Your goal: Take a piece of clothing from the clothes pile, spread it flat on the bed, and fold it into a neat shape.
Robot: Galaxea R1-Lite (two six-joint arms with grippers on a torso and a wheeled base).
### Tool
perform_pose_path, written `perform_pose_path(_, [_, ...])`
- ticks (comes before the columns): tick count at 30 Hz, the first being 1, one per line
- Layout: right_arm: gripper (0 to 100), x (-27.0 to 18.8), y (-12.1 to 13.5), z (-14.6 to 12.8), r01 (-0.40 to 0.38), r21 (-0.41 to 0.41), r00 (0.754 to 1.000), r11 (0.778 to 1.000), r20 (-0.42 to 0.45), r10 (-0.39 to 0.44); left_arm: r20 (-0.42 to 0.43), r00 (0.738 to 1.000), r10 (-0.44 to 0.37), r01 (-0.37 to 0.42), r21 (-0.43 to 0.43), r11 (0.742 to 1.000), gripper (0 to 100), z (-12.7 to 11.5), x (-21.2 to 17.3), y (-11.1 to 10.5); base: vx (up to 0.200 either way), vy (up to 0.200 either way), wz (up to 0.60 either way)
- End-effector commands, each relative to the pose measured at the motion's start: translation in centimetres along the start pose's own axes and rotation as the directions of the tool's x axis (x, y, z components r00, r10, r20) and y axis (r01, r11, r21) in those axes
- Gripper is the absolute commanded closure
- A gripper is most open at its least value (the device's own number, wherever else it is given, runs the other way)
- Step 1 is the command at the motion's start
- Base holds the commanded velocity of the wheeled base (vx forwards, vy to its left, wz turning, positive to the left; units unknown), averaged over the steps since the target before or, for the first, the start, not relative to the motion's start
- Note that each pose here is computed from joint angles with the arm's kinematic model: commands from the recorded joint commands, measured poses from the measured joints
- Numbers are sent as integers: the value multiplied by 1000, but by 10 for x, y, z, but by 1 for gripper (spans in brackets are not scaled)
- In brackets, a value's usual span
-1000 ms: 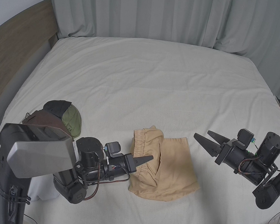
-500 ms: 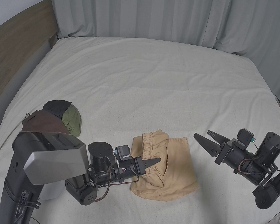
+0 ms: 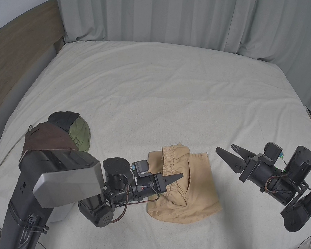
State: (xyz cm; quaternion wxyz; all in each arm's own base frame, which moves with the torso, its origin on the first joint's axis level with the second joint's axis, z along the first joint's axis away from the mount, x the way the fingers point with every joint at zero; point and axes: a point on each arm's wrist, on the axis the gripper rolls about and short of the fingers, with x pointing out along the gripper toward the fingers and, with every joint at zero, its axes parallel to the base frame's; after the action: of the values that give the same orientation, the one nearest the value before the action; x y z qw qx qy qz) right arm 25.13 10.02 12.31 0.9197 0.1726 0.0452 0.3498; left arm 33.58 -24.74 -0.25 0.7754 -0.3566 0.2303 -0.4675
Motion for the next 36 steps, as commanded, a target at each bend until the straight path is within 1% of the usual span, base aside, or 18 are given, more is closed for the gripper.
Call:
perform_pose_path(1, [0, 0, 0, 0, 1, 0, 1000, 1000, 0, -1, -2, 1000, 3, -3, -3, 1000, 100, -2, 1, 2, 0, 0, 0])
perform_pose_path(5, [0, 0, 0, 0, 1, 0, 1000, 1000, -2, -1, -2, 1000, 10, -10, -6, 1000, 100, -3, 0, 2, 0, 0, 0])
perform_pose_path(6, [0, 0, -1, 0, 2, 0, 1000, 1000, -1, -2, 4, 1000, 17, -17, -6, 1000, 0, -3, 0, 3, 0, 0, 0])
perform_pose_path(14, [0, -1, -3, -1, 11, 2, 1000, 1000, -2, -11, 14, 1000, 8, -8, -6, 1000, 0, 0, 1, 0, 0, 0, 0])
perform_pose_path(20, [0, -1, -3, -2, 14, 5, 1000, 1000, -9, -14, 10, 1000, -1, 1, -2, 1000, 0, -2, 4, -4, 0, 0, 0])
perform_pose_path(26, [0, -2, -4, -5, 17, 9, 1000, 1000, -20, -16, 35, 999, 22, -22, 3, 1000, 0, -2, 3, -4, 0, 0, 0])
perform_pose_path(28, [0, -2, -7, -12, 28, 22, 998, 999, -50, -27, 46, 999, 25, -26, 11, 1000, 0, 2, 1, -6, 0, 0, 0])
perform_pose_path(31, [0, 1, -16, -32, 62, 50, 991, 997, -121, -55, 60, 997, 58, -60, 27, 998, 0, 8, -13, -9, 0, 0, 0])
perform_pose_path(33, [0, 3, -23, -48, 86, 71, 981, 994, -180, -72, 76, 995, 65, -71, 72, 995, 0, 18, -24, -16, 0, 0, 0])
perform_pose_path(36, [0, 7, -32, -67, 117, 91, 966, 989, -242, -92, 98, 991, 87, -100, 142, 985, 0, 30, -43, -22, 0, 0, 0])
